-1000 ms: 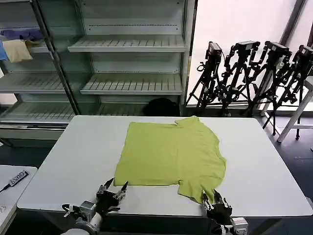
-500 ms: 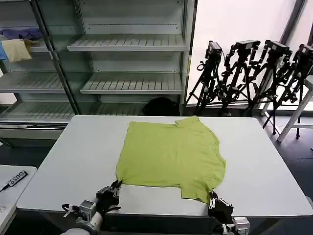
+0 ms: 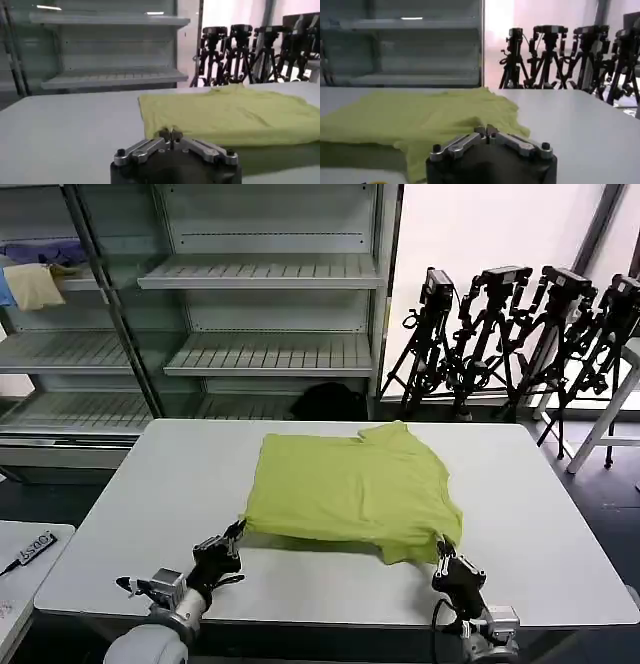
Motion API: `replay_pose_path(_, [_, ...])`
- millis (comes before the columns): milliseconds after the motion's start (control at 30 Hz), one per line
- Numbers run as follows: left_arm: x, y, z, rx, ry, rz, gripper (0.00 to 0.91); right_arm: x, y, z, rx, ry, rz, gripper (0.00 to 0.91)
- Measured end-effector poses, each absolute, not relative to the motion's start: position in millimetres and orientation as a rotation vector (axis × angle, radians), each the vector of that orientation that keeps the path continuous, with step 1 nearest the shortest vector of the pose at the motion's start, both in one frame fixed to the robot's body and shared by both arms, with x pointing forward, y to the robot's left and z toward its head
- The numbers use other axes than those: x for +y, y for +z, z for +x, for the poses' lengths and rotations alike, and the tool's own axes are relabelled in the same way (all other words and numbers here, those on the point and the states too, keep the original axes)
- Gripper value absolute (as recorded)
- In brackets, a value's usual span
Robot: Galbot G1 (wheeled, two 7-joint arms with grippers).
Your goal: Fold and organize the clothes.
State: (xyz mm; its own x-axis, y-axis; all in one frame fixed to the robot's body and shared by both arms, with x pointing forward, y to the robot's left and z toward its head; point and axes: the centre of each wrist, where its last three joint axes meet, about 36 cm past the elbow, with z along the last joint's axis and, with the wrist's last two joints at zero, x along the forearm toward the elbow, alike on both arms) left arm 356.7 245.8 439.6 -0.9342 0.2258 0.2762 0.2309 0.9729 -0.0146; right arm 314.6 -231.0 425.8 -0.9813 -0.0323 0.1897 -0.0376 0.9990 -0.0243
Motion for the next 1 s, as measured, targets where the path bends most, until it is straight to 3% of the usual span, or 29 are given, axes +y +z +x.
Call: replay_pose_path(1000, [247,429,433,-2.796,-0.154,-0.305,0.000,-219,420,418,-2.928,0.137,0.061,0.000])
